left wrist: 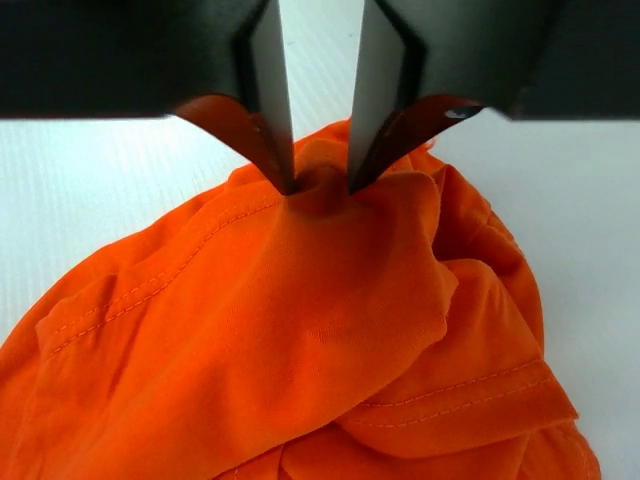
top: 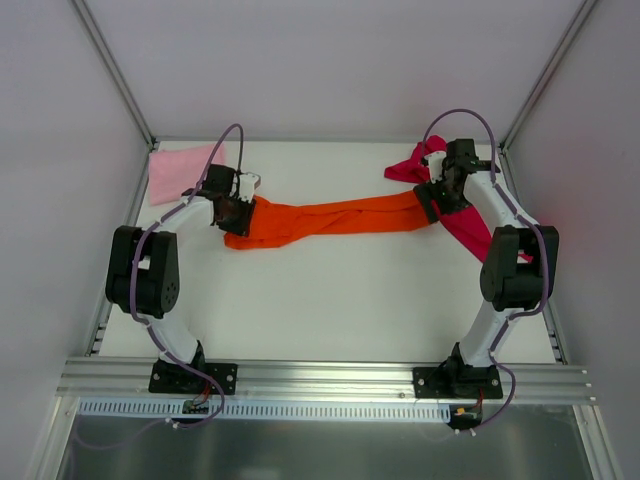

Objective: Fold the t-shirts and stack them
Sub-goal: Rotate the tshirt 90 degrees

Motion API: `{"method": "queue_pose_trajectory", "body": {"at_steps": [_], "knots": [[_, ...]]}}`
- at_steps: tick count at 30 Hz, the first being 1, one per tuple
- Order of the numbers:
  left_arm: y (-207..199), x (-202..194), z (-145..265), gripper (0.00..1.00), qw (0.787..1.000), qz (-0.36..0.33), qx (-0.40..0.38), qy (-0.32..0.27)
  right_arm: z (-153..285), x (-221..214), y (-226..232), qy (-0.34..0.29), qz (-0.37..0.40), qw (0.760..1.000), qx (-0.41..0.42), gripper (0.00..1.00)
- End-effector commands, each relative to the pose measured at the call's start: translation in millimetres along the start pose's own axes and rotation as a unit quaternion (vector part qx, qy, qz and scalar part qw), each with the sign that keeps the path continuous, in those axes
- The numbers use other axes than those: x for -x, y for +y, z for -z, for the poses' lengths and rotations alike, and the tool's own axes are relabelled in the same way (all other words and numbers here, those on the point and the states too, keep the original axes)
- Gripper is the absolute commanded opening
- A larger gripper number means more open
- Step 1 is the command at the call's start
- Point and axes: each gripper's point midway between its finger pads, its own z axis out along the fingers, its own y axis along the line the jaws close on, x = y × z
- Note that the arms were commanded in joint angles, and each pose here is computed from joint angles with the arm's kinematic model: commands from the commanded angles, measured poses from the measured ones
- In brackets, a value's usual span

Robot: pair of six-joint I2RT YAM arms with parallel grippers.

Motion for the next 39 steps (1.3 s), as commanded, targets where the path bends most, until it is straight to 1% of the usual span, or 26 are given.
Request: {"method": "queue_pose_trajectory", "body": {"at_steps": [1,5,11,20,21,25,27,29,35,36,37,38,39], "knots": [[10,14,6,0.26,1.000,0.001,0.016,-0.022,21,10,-1,-0.030,0.008,0.999,-0.007,0.87],[11,16,5,0.00,1.000,0.001,0.017,-0.022,22,10,0,-0.031,0.007,0.999,-0.007,0.87],[11,35,19,0.00,0.998,-0.006,0.021,-0.057,21,8,1,-0.032,0.012,0.999,-0.008,0.87],[18,79,47,0.00,0.993,-0.014,0.042,-0.107,25,6,3,-0.032,0.016,0.999,-0.007,0.87],[20,88,52,0.00,0.992,-0.014,0.046,-0.118,25,6,3,-0.033,0.017,0.999,-0.007,0.87],[34,104,54,0.00,0.989,-0.011,0.078,-0.122,26,6,5,-0.032,0.018,0.999,-0.006,0.87],[37,110,49,0.00,0.989,-0.010,0.081,-0.120,26,7,12,-0.037,0.022,0.999,0.010,0.86],[41,110,42,0.00,0.990,-0.009,0.086,-0.114,26,7,12,-0.039,0.023,0.999,0.010,0.87],[42,122,39,0.01,0.989,-0.007,0.089,-0.120,23,4,13,-0.035,0.030,0.999,0.011,0.86],[43,121,37,0.11,0.989,-0.007,0.090,-0.116,23,3,13,-0.034,0.029,0.999,0.012,0.87],[43,120,34,0.34,0.989,-0.006,0.092,-0.113,22,3,14,-0.032,0.030,0.999,0.013,0.86],[44,120,32,0.98,0.989,-0.007,0.095,-0.112,22,3,13,-0.034,0.030,0.999,0.012,0.86],[45,120,31,0.99,0.989,-0.008,0.097,-0.111,21,3,14,-0.033,0.029,0.999,0.014,0.86]]}}
